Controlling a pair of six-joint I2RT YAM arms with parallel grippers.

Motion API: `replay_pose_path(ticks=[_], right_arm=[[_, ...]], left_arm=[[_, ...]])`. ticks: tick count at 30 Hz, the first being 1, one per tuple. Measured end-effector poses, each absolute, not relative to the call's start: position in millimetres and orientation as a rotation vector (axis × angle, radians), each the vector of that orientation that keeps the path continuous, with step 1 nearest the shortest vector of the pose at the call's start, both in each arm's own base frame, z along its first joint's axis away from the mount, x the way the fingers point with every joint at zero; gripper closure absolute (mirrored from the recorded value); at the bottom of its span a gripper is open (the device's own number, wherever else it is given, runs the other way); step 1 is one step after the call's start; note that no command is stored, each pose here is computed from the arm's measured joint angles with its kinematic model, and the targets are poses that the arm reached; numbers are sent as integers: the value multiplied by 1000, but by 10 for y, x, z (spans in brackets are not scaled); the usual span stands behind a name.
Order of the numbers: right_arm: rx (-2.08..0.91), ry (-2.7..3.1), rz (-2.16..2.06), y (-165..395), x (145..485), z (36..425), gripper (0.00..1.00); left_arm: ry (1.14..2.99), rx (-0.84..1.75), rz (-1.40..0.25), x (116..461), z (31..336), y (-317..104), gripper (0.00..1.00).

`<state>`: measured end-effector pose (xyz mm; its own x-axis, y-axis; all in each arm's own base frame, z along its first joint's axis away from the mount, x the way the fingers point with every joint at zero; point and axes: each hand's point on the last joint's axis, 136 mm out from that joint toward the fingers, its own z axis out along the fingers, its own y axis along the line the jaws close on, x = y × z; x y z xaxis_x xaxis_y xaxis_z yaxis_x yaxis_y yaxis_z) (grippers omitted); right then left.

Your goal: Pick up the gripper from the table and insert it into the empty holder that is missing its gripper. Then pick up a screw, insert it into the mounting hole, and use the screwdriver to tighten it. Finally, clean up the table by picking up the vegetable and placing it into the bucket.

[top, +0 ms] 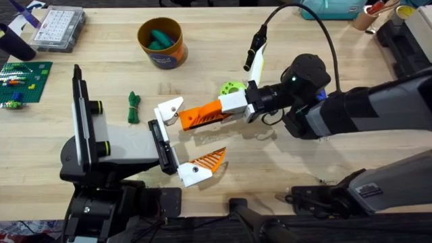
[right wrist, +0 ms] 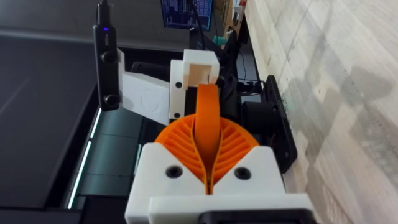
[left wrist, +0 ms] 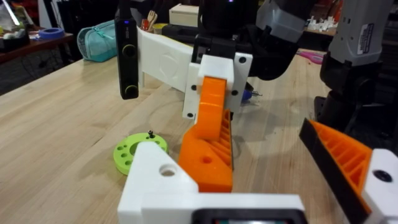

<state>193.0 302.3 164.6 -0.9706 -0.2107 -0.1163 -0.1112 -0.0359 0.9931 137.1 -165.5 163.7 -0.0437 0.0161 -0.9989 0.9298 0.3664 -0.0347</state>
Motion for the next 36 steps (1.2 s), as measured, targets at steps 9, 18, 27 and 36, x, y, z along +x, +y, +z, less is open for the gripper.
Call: replay_pose_path(ticks=[9, 18, 27, 36], right_arm=[[333, -2130, -2165, 3022, 1928, 1624, 985], [331, -2104, -2189, 3019, 1924, 1718, 986], [287, -2076, -2181, 3015, 1918, 1776, 986], [270, -2075, -2169, 3016, 1920, 1763, 985]], left_arm=[[1434, 915, -956, 1373, 1601, -1653, 10], [1434, 915, -956, 1373, 1601, -1653, 10], [1435, 915, -956, 1373, 1601, -1653, 10], [1434, 915, -956, 1373, 1601, -1653, 10]])
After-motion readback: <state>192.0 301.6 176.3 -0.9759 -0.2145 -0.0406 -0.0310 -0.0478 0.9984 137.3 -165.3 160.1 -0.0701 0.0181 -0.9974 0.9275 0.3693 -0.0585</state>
